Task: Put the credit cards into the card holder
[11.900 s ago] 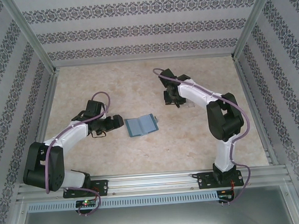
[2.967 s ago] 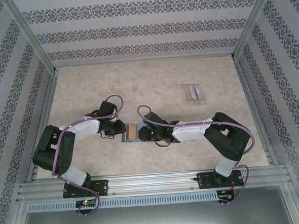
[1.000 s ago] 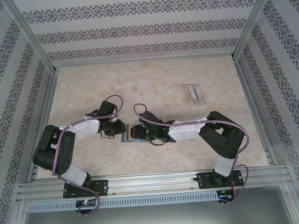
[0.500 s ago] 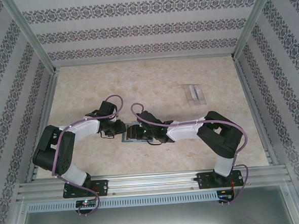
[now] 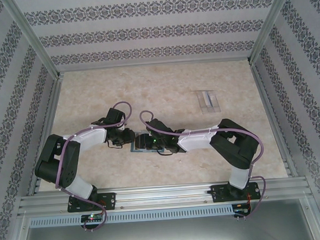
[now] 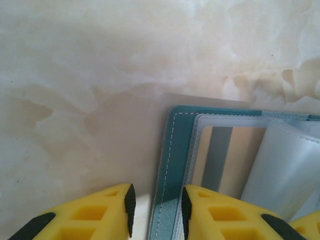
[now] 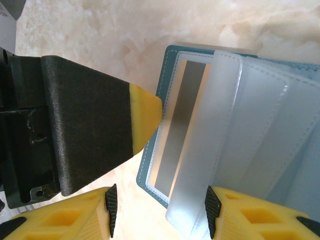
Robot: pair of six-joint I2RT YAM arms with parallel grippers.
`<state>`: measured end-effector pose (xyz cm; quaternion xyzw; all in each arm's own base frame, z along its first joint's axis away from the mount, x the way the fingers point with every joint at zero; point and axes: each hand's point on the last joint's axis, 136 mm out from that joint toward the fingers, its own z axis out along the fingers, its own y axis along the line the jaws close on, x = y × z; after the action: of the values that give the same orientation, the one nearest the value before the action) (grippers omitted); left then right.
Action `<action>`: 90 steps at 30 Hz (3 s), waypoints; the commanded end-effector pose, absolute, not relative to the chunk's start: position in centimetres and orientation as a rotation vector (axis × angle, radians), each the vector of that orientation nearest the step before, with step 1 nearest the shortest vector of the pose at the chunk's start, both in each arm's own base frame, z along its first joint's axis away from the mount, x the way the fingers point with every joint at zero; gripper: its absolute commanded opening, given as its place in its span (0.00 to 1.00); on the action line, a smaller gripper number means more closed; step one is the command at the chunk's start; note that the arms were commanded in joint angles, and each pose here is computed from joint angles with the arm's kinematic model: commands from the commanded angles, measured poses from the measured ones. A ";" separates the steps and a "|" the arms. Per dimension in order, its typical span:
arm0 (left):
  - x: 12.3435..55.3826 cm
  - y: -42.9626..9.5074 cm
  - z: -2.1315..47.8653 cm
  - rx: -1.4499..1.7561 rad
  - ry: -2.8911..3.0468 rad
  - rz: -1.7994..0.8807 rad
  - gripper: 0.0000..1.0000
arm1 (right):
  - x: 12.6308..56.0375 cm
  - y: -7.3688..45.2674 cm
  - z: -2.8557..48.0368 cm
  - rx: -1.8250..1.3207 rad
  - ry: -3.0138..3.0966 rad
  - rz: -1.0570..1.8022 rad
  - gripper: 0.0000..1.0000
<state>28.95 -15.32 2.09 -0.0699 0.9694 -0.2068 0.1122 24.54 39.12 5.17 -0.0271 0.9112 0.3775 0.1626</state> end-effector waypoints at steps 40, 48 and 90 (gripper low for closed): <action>28.0 -15.6 1.8 -0.221 2.868 -0.646 0.33 | 24.3 40.1 7.2 -0.139 2.433 1.266 0.78; 27.8 -15.4 1.8 -0.220 2.868 -0.646 0.33 | 24.1 40.6 7.2 -0.117 2.396 1.376 0.78; 28.6 -13.3 4.6 -0.295 2.749 -0.707 0.60 | 24.6 32.4 5.7 0.011 2.519 0.988 0.79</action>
<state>28.99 -12.87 5.19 -0.1126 0.9532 -0.2364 0.1514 24.22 34.36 5.79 0.0030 0.8973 0.3956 0.1959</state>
